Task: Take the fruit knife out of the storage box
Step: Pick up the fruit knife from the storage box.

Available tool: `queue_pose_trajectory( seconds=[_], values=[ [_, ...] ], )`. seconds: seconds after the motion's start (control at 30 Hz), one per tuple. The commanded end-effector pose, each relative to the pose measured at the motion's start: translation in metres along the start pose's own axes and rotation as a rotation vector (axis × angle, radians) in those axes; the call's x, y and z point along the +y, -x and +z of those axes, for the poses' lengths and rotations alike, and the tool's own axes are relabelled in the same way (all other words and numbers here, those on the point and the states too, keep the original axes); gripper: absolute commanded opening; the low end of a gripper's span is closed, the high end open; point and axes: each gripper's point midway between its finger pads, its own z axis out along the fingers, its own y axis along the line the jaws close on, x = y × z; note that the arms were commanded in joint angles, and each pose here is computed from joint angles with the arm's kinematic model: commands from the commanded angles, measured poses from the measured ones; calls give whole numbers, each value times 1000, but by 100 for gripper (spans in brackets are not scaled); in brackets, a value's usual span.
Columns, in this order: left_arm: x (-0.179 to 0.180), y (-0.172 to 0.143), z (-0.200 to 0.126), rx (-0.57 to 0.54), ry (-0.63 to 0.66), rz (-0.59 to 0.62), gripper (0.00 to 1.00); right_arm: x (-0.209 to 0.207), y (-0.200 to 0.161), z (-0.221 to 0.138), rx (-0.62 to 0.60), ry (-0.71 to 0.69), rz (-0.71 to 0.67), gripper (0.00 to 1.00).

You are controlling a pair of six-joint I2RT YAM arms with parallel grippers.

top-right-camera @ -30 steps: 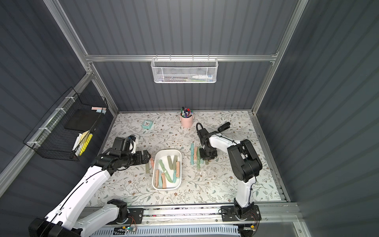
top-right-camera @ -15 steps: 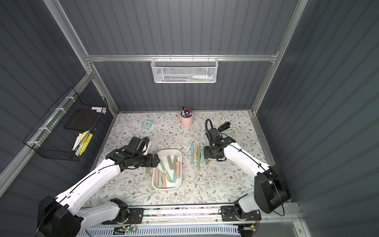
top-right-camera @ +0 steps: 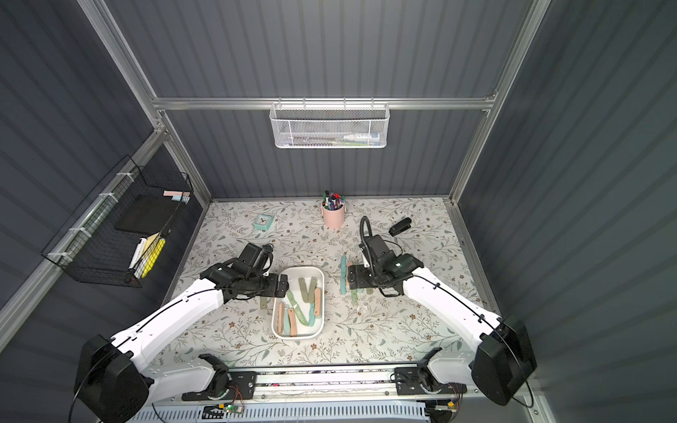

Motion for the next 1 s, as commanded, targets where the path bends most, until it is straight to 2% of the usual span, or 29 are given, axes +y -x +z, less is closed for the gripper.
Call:
queue_pose_trajectory(
  seconds=[0.0,0.2,0.43,0.67,0.97],
  values=[
    [12,10,-26,-71,56,13,99,43,10,1,-11,35,-79,82],
    [30,8,-39,-92,92,-15,99,101,6,33,91,42,-171,69],
    [49,6,-54,-152,158,-44,99,143,4,82,191,3,-230,64],
    [50,1,-60,-163,147,-36,100,147,-3,132,284,-70,-252,56],
    [47,4,-59,-170,127,-44,99,141,-15,163,322,-111,-250,52]
  ],
)
